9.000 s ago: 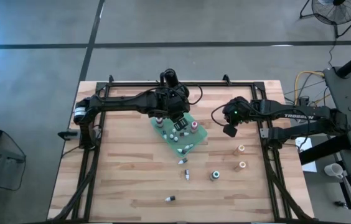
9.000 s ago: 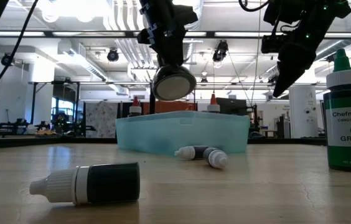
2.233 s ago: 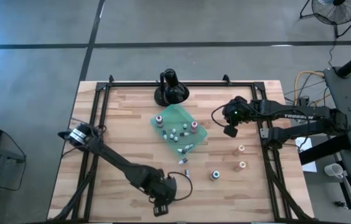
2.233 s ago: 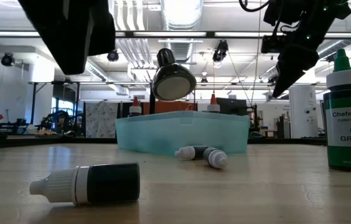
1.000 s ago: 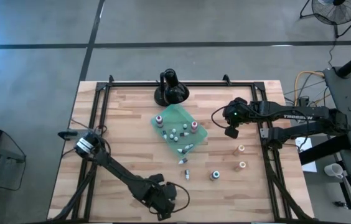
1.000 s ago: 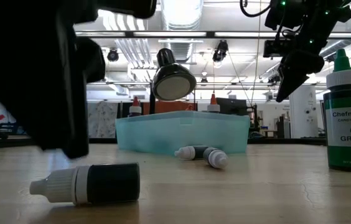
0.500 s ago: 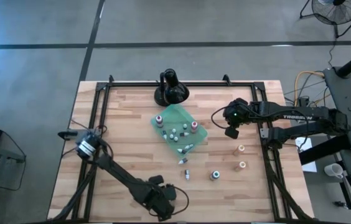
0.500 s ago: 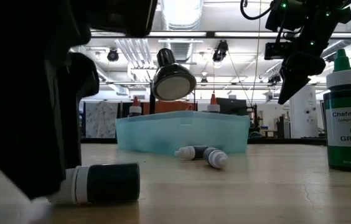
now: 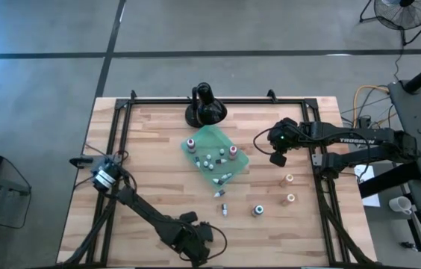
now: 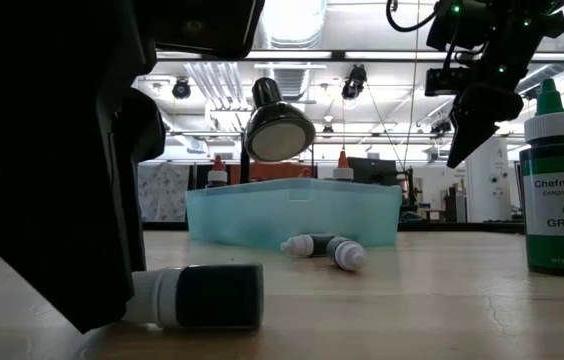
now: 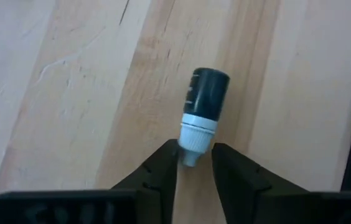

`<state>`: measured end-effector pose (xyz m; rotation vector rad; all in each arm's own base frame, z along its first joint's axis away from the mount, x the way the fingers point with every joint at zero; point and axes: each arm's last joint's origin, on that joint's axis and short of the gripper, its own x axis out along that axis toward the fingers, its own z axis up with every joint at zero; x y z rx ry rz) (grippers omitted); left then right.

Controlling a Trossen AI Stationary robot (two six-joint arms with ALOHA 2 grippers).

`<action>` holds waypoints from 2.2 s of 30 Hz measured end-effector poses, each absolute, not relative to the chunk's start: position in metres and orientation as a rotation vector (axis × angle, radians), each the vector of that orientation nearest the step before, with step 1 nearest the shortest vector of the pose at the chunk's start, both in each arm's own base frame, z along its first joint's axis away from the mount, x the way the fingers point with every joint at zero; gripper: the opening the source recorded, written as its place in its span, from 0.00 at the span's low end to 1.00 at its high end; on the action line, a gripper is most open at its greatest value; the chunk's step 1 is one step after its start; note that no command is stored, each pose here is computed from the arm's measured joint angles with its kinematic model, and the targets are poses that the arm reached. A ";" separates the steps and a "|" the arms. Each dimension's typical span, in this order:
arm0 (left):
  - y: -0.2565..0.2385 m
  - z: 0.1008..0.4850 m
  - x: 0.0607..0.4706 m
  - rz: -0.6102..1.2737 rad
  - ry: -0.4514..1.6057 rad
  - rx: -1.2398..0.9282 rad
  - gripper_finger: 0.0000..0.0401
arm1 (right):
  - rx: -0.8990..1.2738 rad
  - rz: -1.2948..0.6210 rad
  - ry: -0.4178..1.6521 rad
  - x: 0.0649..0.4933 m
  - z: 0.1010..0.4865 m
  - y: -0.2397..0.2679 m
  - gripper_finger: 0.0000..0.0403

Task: Pick & Place food coloring
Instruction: Put the small black food coloring bottle into the green bin

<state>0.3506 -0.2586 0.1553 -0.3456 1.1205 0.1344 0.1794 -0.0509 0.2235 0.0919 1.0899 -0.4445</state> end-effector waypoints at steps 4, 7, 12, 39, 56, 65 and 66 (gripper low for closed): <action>-0.258 0.155 0.351 0.147 1.107 -0.337 0.13 | 0.091 -0.444 1.090 0.179 0.224 -0.051 0.09; -0.258 0.155 0.353 0.145 1.094 -0.345 0.11 | 0.091 -0.444 1.090 0.179 0.224 -0.051 0.09; -0.258 0.155 0.355 0.140 1.077 -0.354 0.12 | 0.092 -0.445 1.090 0.179 0.224 -0.051 0.09; -0.256 0.151 0.359 0.148 0.961 -0.247 0.38 | 0.090 -0.443 1.091 0.179 0.223 -0.051 0.09; -0.253 0.148 0.360 0.101 0.970 -0.227 0.34 | 0.091 -0.443 1.114 0.177 0.222 -0.050 0.10; -0.255 0.150 0.363 0.065 0.947 -0.253 0.23 | 0.093 -0.443 1.129 0.176 0.218 -0.050 0.09; -0.256 0.150 0.364 0.057 0.945 -0.260 0.23 | 0.093 -0.443 1.127 0.176 0.218 -0.050 0.09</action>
